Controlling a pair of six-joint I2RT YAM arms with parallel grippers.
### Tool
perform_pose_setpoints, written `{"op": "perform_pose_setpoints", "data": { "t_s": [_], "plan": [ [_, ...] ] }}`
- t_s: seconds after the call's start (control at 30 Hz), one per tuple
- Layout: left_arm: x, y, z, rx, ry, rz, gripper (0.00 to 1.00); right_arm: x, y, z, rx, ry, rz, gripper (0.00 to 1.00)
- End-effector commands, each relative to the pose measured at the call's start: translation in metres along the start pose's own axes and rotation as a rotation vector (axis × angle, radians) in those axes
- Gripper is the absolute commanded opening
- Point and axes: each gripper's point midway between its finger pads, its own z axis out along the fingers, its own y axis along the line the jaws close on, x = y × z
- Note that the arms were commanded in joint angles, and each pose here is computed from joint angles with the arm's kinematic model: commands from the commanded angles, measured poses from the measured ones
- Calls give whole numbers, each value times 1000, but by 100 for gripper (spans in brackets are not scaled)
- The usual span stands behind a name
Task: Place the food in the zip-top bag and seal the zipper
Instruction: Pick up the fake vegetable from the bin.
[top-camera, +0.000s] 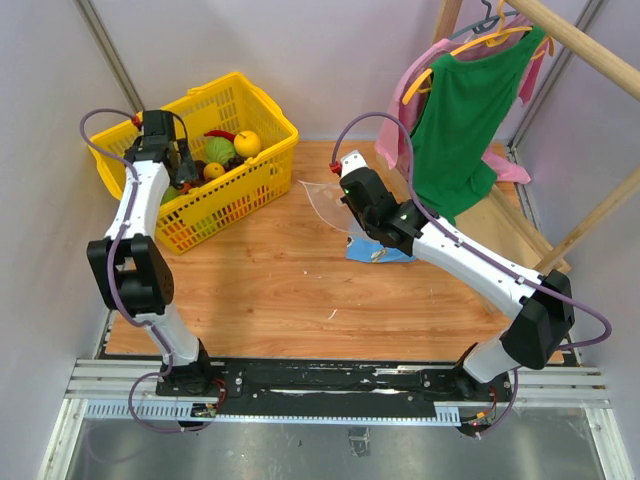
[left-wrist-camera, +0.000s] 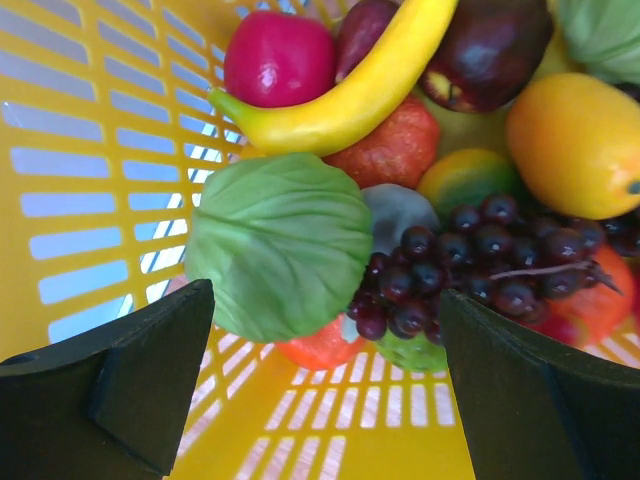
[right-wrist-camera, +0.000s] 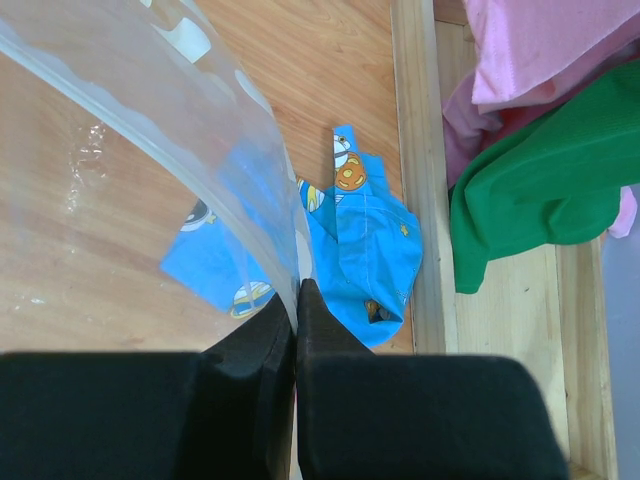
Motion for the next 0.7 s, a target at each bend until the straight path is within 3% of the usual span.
{"op": "perform_pose_setpoints", "data": {
  "t_s": [0.0,0.4,0.5,0.67],
  "plan": [
    [3,11,17,-59,42,63,97,0,-5,1,19,-8,2,1],
    [39,9,66,-128,161,156,86,0,-5,2,20,-3,-2,0],
    [43,8,71,-129,178,166,74,0,-6,1,23,-7,-2,0],
    [38,6,65,-108,168,158,40,-1,-8,1,30,-8,-6,1]
  ]
}}
